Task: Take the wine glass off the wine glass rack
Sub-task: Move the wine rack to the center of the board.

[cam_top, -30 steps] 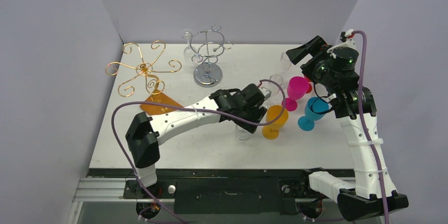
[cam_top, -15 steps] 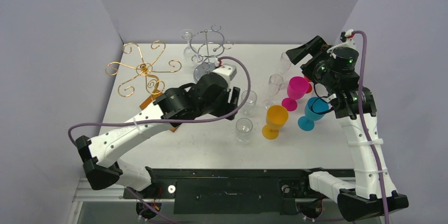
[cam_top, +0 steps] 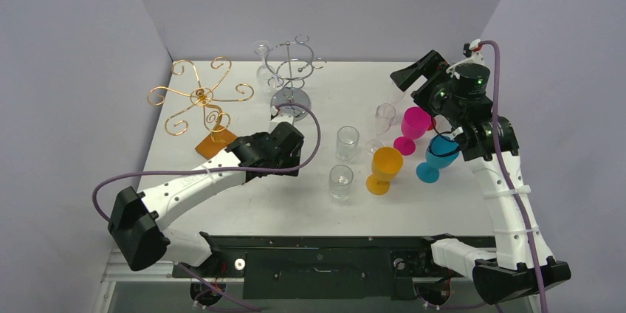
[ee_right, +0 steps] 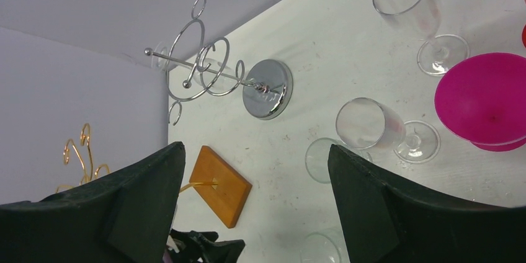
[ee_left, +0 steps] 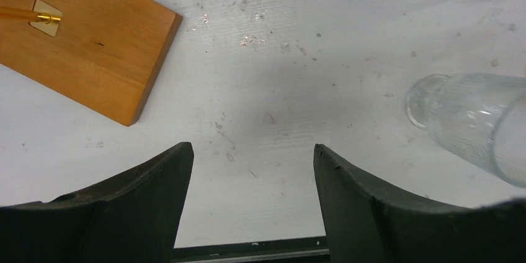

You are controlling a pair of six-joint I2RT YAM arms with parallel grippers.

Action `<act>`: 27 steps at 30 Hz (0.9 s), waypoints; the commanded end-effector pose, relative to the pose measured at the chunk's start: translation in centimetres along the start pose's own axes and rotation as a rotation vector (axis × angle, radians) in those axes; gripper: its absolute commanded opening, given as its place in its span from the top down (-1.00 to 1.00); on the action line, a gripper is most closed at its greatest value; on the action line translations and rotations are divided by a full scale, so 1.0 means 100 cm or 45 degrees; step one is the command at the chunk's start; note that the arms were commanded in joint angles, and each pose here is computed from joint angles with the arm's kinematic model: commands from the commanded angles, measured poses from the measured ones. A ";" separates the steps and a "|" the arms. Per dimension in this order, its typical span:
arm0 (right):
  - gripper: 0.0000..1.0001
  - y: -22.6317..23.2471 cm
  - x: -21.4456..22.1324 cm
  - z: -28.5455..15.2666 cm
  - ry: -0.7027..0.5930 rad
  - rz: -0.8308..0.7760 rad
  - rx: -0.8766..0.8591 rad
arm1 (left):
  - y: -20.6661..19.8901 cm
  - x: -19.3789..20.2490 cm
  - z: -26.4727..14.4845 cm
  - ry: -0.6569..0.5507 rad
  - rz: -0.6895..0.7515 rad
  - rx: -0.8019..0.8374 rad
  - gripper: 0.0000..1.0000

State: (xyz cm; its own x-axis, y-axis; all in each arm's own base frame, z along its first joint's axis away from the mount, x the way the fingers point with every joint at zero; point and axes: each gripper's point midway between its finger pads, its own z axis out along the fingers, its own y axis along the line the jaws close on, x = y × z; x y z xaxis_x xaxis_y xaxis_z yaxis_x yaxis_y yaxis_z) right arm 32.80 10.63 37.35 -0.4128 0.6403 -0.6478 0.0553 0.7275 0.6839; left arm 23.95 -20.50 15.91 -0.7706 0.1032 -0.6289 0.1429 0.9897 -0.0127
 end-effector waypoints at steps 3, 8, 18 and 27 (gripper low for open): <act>-0.60 0.015 -0.005 0.004 -0.028 -0.036 -0.065 | 0.008 0.004 0.043 -0.074 -0.107 -0.112 -0.39; -0.61 0.013 -0.002 0.008 -0.014 -0.039 -0.055 | 0.008 0.014 0.068 -0.096 -0.189 -0.151 -0.41; -0.61 0.008 0.002 0.011 -0.002 -0.048 -0.047 | 0.024 0.043 0.116 -0.034 -0.350 -0.184 -0.41; -0.61 0.004 0.006 0.015 0.013 -0.050 -0.035 | 0.051 0.055 0.139 -0.002 -0.469 -0.243 -0.41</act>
State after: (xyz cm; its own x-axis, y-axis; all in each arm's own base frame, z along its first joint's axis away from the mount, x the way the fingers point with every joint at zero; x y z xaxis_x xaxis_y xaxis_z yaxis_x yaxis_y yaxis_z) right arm 33.40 11.33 36.46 -0.4341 0.6189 -0.6546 0.0448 0.7406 0.6704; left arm 27.36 -16.36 1.65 -0.7862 -0.1740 -0.5930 -0.2046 0.9787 -0.0159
